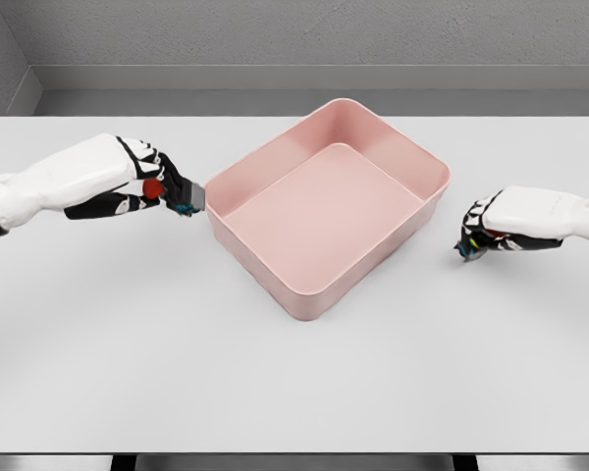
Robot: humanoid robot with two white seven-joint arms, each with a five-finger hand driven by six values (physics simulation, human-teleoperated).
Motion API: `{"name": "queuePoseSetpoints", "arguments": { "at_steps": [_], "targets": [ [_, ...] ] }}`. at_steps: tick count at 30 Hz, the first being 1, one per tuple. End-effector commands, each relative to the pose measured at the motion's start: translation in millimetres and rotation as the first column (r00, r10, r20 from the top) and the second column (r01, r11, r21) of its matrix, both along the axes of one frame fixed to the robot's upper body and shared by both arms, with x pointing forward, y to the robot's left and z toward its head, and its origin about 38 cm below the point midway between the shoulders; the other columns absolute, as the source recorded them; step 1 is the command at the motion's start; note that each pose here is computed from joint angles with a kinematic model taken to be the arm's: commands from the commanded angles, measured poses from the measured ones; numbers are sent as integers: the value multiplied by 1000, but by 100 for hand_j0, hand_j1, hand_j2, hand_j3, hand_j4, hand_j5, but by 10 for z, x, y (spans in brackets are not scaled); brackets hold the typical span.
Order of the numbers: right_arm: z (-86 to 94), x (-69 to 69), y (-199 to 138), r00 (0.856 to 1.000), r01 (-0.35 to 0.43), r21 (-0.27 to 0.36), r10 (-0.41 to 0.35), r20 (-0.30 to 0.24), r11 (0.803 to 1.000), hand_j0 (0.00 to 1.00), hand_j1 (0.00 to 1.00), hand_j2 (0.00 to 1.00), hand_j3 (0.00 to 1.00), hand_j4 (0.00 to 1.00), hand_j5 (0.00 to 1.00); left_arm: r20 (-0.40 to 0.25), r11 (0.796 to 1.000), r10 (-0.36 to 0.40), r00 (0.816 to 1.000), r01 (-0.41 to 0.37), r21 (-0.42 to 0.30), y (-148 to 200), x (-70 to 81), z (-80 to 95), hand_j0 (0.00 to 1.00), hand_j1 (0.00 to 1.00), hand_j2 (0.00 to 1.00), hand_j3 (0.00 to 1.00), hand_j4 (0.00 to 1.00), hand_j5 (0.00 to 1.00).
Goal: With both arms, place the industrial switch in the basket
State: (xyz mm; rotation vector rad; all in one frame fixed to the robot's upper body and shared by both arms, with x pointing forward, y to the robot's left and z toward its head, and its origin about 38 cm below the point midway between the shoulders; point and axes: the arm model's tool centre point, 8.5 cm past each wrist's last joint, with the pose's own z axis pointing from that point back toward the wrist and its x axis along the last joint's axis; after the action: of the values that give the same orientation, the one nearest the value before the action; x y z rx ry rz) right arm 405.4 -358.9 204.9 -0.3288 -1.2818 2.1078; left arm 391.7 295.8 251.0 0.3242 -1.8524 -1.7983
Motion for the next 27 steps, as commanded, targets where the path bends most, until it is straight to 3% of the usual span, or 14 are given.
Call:
{"name": "queuePoseSetpoints", "arguments": {
  "at_steps": [1,12,20,23,25,27],
  "targets": [
    [33,10,-15,1000,7,6,-7,6,1000,46,46,46,46,46,46,-30,1000,-25,999,24,-17,-120,-3,-104,44,44,44,44,44,44],
    [239,65,-70,998,17,1,-17,53,1000,46,46,46,46,46,46,20,988,-136,991,137,-72,-657,117,54,44,44,44,44,44,44],
    [305,105,-45,999,8,-25,-7,53,1000,46,46,46,46,46,46,55,966,-243,968,247,-76,-1206,197,173,47,47,47,47,47,47],
    [359,128,-23,998,3,-23,-2,66,1000,46,46,46,46,46,46,71,968,-238,969,242,-66,-1206,242,237,58,58,58,58,58,58],
    [369,134,-17,998,2,-24,0,68,1000,46,46,46,46,46,46,82,966,-239,968,245,-85,-1244,258,276,97,97,97,97,97,97],
    [411,149,-6,998,-3,-38,5,69,999,46,46,46,46,46,46,98,965,-235,967,244,-96,-1269,309,353,100,100,100,100,100,100]
  ]
}}
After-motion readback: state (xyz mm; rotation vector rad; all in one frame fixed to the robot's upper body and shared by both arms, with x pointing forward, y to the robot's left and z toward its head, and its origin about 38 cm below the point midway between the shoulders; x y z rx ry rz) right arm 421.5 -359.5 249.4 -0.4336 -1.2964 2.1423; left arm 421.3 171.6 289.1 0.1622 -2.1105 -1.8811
